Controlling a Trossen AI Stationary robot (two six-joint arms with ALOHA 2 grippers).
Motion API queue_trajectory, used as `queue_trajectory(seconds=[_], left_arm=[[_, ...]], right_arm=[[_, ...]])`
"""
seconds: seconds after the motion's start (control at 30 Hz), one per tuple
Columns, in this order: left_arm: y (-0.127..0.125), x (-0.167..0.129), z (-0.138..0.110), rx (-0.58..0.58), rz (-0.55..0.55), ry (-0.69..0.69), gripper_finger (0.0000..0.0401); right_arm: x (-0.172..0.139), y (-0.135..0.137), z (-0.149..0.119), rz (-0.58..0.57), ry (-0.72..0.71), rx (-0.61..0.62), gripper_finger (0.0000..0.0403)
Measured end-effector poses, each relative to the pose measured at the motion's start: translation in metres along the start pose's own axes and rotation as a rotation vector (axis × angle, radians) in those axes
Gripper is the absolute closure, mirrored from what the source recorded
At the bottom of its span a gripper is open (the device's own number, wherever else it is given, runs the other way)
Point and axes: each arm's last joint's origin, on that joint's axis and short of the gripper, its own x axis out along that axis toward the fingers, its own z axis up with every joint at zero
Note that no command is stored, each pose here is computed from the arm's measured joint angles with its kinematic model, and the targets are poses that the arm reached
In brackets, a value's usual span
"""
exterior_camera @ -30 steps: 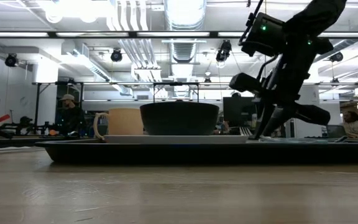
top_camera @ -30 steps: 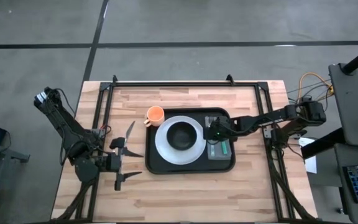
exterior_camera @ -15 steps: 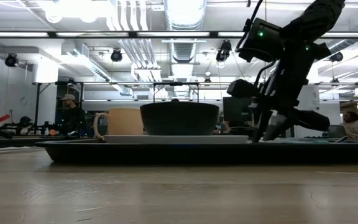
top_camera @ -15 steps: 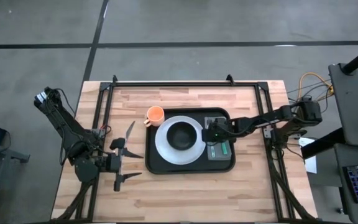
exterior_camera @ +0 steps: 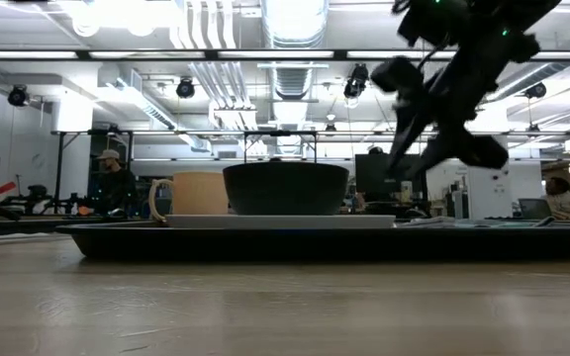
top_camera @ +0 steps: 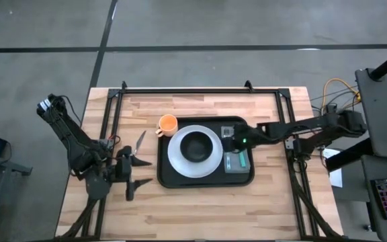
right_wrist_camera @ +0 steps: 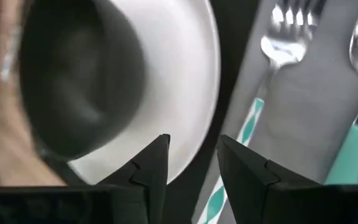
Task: Set up tray
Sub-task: Put the green knife on top of the grey napkin on the black serving tray to the left side of the green spoon
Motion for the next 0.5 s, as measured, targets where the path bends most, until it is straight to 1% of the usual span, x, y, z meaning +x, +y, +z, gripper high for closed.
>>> queue_trajectory(seconds=[0.2,0.3,0.4,0.5], left_arm=[[0.016,-0.001,-0.019,-0.109,0.147,0.103,0.0155],[0.025,-0.001,-0.033,-0.172,0.247,0.174,0.0155],[0.035,-0.002,-0.047,-0.248,0.377,0.279,0.0155],[0.043,-0.005,-0.059,-0.315,0.534,0.4,0.0155]], right_arm=[[-0.038,0.0,0.003,0.08,-0.035,-0.133,0.0272],[-0.055,-0.002,0.003,0.106,-0.05,-0.213,0.0274],[-0.067,-0.004,0.003,0.128,-0.064,-0.287,0.0274],[-0.073,-0.006,0.002,0.134,-0.076,-0.355,0.0271]])
